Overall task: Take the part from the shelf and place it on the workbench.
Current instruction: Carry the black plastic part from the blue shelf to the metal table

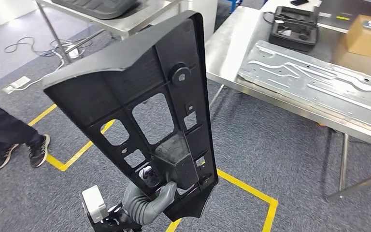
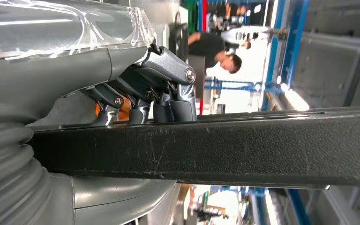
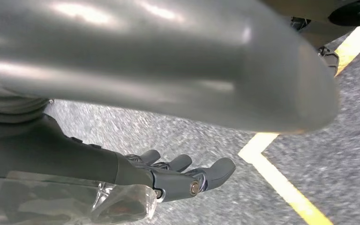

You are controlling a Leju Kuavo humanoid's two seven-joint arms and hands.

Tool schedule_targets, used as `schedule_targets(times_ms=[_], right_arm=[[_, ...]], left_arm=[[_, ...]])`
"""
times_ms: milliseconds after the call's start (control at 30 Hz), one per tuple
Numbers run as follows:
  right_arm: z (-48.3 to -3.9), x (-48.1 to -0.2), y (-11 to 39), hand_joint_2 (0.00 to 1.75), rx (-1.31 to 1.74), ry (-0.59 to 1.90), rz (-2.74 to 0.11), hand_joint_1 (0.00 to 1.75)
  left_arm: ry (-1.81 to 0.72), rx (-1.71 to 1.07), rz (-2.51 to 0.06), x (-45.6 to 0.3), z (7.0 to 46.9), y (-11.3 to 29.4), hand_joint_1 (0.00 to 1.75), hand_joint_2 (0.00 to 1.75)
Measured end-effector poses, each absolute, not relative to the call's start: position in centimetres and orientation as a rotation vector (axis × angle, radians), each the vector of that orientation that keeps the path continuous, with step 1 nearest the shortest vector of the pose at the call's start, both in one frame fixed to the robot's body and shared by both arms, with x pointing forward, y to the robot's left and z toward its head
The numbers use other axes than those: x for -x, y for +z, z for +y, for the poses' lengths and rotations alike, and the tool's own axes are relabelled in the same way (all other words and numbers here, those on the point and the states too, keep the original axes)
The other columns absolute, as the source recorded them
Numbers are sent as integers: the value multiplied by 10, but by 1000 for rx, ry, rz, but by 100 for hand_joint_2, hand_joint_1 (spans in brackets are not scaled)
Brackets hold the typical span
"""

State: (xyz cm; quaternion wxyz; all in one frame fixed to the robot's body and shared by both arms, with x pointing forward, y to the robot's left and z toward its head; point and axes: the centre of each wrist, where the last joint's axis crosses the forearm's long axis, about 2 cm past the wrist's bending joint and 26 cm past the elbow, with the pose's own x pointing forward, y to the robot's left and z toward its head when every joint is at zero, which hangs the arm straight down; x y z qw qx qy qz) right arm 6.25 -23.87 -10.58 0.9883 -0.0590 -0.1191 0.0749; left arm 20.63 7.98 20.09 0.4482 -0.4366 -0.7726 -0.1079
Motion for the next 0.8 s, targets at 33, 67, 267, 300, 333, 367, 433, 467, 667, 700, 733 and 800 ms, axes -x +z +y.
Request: schedule_targets(times_ms=[33,67,267,300,333,367,433,467,667,700,733,800], right_arm=[[-239,-63,-106,0,119,151,-237,0],[-240,-63,-106,0,120,151,-234,0],[-241,-63,-106,0,121,154,-208,0],[-241,-64,-106,0,122,154,-208,0],[-241,-64,-106,0,122,155,-210,0],[-241,-65,-106,0,122,155,-212,0],[-241,-66,-106,0,122,156,-214,0],[-241,-65,-106,0,123,157,-214,0],[-241,-65,-106,0,123,164,-230,0],[-242,-64,-106,0,123,165,-230,0],[-242,-63,-106,0,125,165,-228,0],[-244,-62,-106,0,128,166,-225,0]], left_arm=[[-268,1079,-1911,-206,80,200,175,175],[-269,1078,-1910,-206,79,200,175,175],[-268,1079,-1912,-206,78,200,175,175],[-268,1079,-1913,-206,78,200,175,175],[-267,1078,-1913,-205,78,200,175,175],[-266,1077,-1912,-205,78,199,175,175],[-264,1075,-1907,-204,78,198,175,175],[-264,1074,-1905,-204,78,197,175,175],[-262,1075,-1908,-204,77,197,175,175],[-261,1075,-1909,-204,77,197,175,175],[-260,1074,-1911,-204,77,197,175,175],[-256,1075,-1915,-204,77,198,175,175]])
